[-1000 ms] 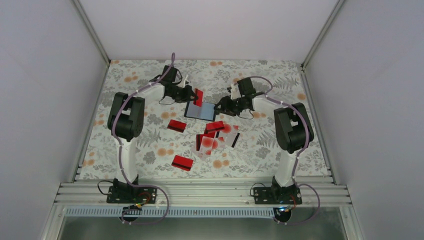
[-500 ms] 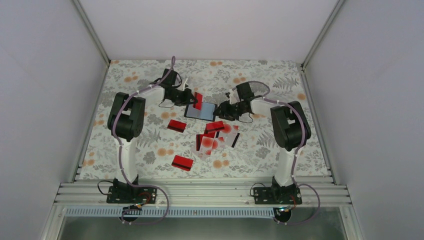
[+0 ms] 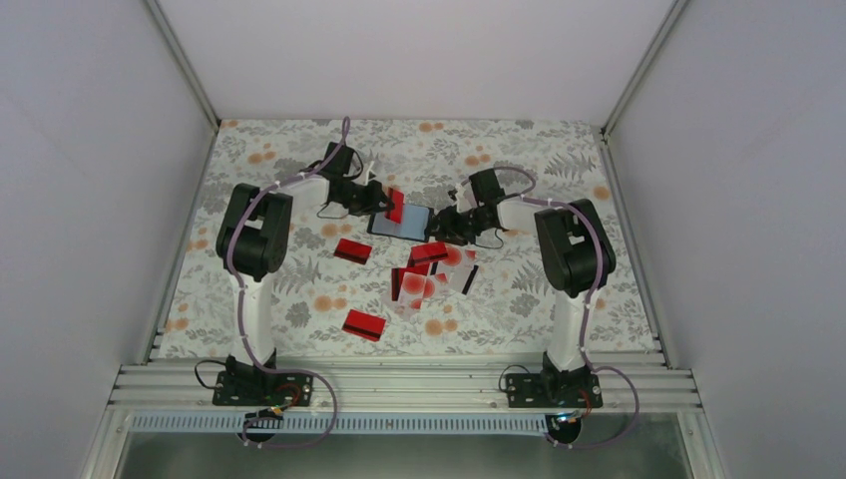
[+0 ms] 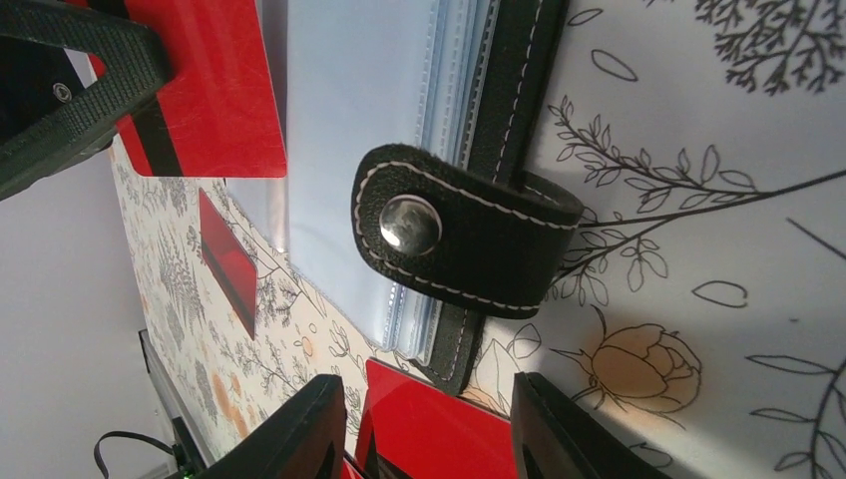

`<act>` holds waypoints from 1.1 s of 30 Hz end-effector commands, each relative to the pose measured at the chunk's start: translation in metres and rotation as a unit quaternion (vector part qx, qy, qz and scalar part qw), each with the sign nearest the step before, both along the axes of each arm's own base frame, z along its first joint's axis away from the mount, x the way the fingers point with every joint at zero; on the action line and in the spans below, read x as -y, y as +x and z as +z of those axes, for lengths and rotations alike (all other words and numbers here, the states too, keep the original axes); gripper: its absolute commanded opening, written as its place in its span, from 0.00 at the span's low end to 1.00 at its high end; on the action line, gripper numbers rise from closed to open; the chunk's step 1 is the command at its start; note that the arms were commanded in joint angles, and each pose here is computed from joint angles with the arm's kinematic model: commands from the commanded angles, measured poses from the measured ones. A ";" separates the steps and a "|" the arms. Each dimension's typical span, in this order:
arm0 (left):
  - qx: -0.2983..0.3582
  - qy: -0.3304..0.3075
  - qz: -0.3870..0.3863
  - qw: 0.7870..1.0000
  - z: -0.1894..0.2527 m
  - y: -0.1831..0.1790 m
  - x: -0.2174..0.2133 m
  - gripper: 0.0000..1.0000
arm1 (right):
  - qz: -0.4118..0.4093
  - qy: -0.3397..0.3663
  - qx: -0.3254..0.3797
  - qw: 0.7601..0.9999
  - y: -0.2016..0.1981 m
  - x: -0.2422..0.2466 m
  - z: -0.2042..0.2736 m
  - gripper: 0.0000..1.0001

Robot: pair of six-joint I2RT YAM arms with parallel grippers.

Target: Put the credit cards into the card holder

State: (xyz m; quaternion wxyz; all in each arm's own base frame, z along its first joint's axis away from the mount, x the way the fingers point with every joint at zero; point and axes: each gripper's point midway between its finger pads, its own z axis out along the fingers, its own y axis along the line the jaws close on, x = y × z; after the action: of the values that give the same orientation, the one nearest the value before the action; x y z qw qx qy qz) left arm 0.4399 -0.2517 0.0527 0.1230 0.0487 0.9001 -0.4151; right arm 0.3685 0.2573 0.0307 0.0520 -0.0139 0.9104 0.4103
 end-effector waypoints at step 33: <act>-0.057 -0.052 -0.001 0.997 -0.019 -0.025 0.009 0.02 | 0.012 0.007 -0.009 1.000 -0.009 -0.003 -0.019 0.41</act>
State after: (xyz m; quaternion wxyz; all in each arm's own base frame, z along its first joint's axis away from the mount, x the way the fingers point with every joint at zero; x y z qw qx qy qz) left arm 0.4199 -0.2583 0.0412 0.0855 0.0222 0.8852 -0.4567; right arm 0.3667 0.2613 0.0297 0.0558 -0.0232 0.9017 0.4281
